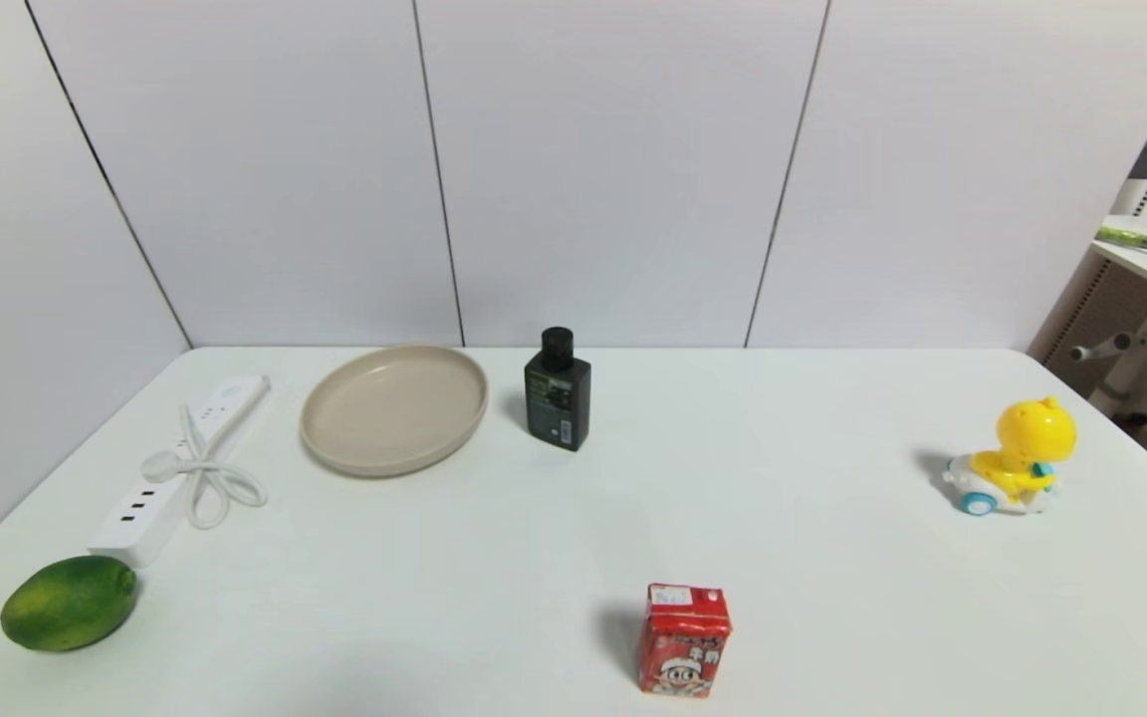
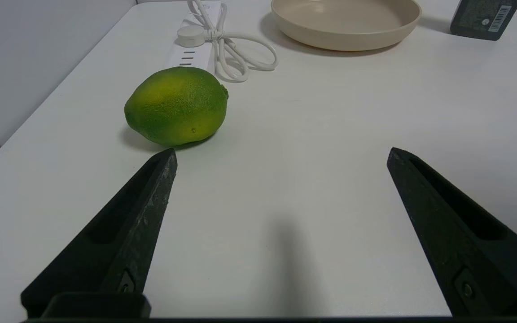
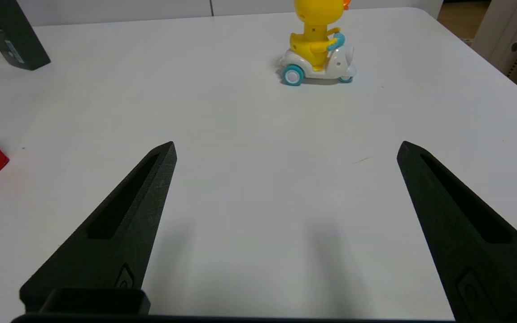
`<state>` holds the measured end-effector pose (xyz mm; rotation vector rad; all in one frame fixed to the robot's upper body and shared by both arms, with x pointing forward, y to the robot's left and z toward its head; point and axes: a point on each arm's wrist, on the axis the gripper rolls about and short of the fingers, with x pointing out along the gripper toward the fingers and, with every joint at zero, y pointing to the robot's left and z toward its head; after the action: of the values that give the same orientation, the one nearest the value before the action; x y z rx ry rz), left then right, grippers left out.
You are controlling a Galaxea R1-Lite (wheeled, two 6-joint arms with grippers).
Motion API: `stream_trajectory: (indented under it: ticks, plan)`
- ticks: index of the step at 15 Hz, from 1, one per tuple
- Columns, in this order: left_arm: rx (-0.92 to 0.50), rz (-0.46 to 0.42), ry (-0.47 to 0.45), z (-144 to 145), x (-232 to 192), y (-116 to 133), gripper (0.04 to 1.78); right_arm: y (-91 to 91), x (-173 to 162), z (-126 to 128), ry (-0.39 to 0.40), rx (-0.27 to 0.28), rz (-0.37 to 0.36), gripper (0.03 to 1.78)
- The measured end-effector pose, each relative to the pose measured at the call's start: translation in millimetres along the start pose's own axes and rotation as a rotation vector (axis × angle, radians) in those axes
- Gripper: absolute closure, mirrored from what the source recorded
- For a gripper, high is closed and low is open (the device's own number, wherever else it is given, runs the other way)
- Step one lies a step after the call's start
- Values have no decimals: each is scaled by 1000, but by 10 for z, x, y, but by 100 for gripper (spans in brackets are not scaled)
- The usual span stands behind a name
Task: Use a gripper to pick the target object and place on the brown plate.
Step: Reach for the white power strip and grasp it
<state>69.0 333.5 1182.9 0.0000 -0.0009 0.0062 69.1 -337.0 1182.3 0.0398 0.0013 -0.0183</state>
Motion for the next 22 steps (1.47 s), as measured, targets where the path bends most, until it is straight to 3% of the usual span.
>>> stream_trajectory:
  ticks: [10, 13, 17, 22]
  plan:
    - [9, 2, 11, 2, 7, 0, 13, 0, 0, 0, 0, 0, 0, 11]
    - [43, 0, 31, 124, 29, 0, 13, 0, 0, 0, 0, 0, 0, 11]
    - [83, 6, 55, 549, 121, -1, 13, 0, 0, 0, 0, 0, 0, 11]
    - [112, 24, 47, 1550, 535, 6, 13, 0, 0, 0, 0, 0, 0, 11]
